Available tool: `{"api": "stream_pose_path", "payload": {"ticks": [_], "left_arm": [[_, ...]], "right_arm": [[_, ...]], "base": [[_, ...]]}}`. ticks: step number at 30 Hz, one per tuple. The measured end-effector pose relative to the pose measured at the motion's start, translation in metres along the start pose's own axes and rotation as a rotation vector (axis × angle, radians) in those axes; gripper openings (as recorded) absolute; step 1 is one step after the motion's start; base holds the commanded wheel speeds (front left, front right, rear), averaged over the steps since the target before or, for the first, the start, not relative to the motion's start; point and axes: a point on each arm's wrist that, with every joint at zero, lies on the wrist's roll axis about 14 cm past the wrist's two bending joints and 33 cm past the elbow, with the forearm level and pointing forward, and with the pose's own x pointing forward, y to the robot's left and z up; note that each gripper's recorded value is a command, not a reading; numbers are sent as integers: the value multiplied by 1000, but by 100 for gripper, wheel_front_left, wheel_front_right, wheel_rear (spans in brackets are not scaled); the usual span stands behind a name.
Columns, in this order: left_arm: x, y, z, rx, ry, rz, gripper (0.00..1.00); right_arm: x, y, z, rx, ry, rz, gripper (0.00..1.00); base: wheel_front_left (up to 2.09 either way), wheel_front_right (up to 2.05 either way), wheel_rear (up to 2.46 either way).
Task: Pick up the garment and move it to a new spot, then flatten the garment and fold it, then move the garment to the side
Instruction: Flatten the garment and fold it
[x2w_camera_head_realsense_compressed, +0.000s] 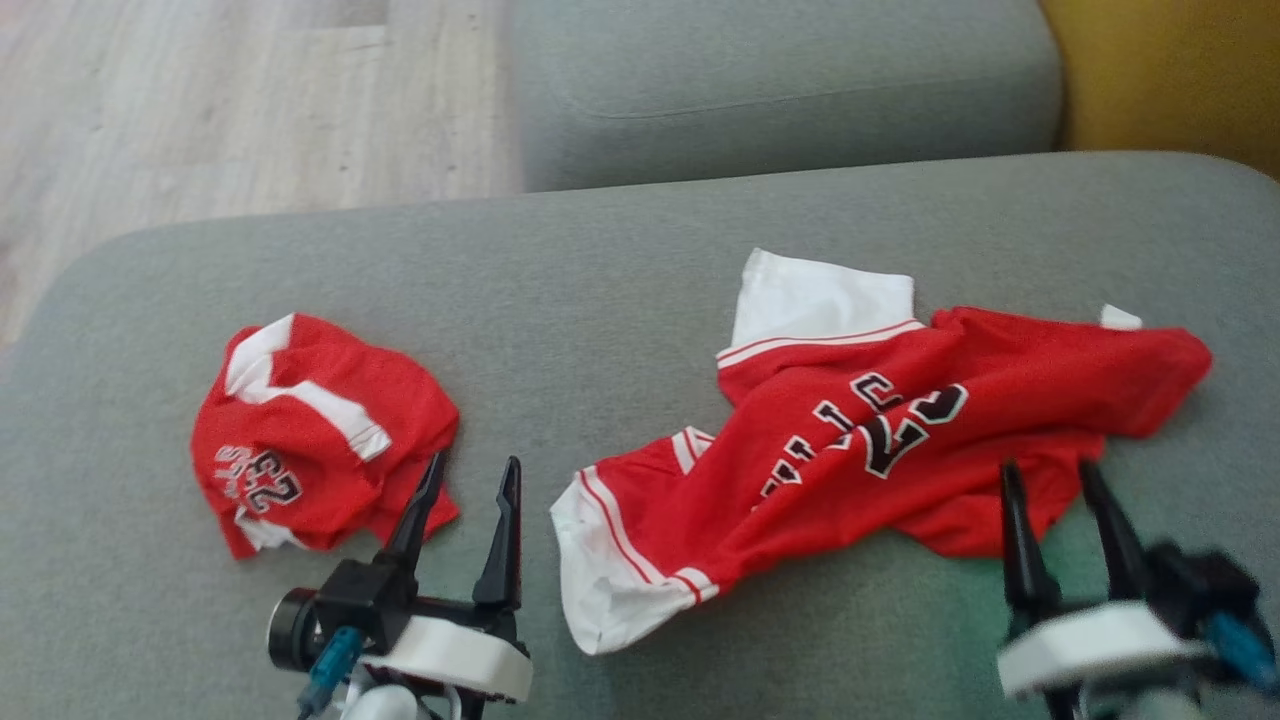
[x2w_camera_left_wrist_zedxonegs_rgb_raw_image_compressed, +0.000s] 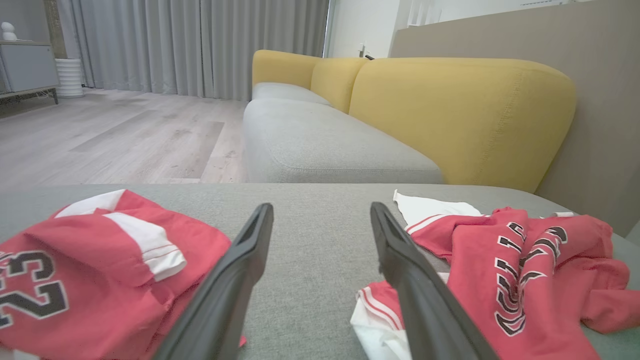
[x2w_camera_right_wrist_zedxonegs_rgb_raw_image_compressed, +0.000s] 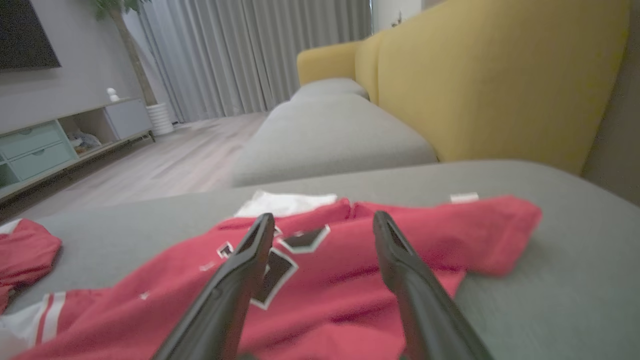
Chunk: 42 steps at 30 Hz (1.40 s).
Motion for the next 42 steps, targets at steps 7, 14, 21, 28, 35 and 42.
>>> {"api": "stream_pose_path", "payload": {"ticks": [7,14,21,28,35,42], "left_arm": [[6,-7,-8,-6,23,-25,100],[6,-4,-13,-9,40,-19,100],[3,2,-15,-11,45,-2,100],[0,5,-13,-8,39,7,100],[3,-3,-7,-5,22,-17,100],[2,-13,-9,-10,25,-41,100]], "right_arm": [[-34,-32,-46,101,126,-137,100],[-32,-31,-80,165,250,-152,100],[-15,-14,-100,184,343,-104,100],[-11,-22,-111,178,395,-131,0],[-28,-89,-89,117,327,-326,0],[-67,-145,-69,52,351,-491,0]], "base": [[0,0,0],[0,0,0],[0,0,0],[0,0,0],[0,0,0],[0,0,0]]}}
